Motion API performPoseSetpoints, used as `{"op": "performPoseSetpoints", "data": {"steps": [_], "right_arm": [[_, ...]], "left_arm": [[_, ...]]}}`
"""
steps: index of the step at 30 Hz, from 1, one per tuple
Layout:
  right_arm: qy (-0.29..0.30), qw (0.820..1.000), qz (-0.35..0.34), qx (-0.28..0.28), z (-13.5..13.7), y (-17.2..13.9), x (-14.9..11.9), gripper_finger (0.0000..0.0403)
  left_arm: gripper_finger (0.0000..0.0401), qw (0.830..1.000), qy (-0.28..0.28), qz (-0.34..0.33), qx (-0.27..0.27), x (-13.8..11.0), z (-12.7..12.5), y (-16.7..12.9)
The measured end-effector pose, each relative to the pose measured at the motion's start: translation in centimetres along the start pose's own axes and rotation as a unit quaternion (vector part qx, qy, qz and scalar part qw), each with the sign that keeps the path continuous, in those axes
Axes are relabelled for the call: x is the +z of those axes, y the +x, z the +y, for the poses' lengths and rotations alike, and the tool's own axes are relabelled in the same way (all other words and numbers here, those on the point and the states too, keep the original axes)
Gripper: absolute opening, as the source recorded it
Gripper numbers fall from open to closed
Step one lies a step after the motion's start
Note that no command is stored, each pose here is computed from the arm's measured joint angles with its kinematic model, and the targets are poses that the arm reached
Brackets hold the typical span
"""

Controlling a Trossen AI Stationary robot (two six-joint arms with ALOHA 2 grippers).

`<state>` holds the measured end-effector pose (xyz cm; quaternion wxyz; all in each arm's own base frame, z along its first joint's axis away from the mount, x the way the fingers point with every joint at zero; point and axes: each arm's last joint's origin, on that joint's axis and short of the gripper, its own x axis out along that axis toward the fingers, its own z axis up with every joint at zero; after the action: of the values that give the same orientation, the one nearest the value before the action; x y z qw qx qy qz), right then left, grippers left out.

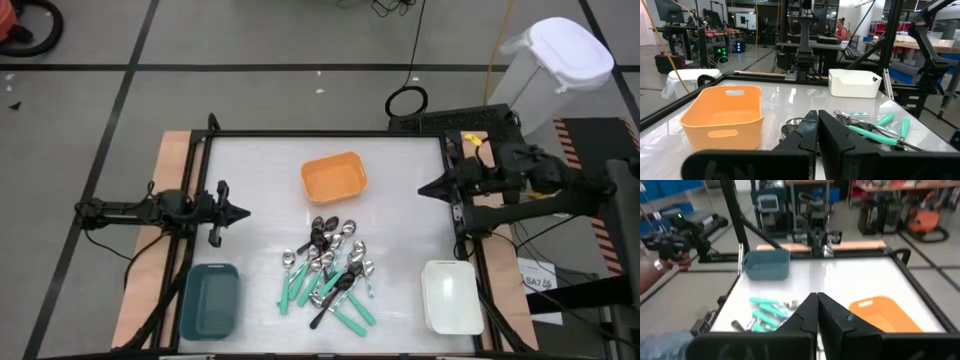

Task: Sort silverware by color (type)
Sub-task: Put the white patterned spoon into the yellow bin

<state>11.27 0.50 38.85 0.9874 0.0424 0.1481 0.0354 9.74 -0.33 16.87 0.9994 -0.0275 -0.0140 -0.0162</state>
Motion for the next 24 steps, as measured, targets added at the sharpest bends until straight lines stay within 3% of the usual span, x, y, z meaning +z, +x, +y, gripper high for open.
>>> {"op": "performPoseSetpoints", "data": {"steps": [11, 16, 24], "right_arm": [[0.039, 0.995, 0.087, -0.015, -0.3, 3.6, -1.4, 0.0004], [0.036, 0.992, 0.114, -0.044, -0.8, 6.4, -4.0, 0.0004], [0.024, 0.995, 0.091, -0.034, -1.3, 10.1, -8.6, 0.0004]], "left_arm": [[0.0015, 1.0, 0.021, -0.001, 0.011, 0.0, 0.1, 0.0], [0.0015, 1.0, 0.021, -0.001, 0.011, 0.0, 0.1, 0.0], [0.0015, 0.999, 0.03, -0.013, 0.025, 0.2, 0.1, 0.0]]}}
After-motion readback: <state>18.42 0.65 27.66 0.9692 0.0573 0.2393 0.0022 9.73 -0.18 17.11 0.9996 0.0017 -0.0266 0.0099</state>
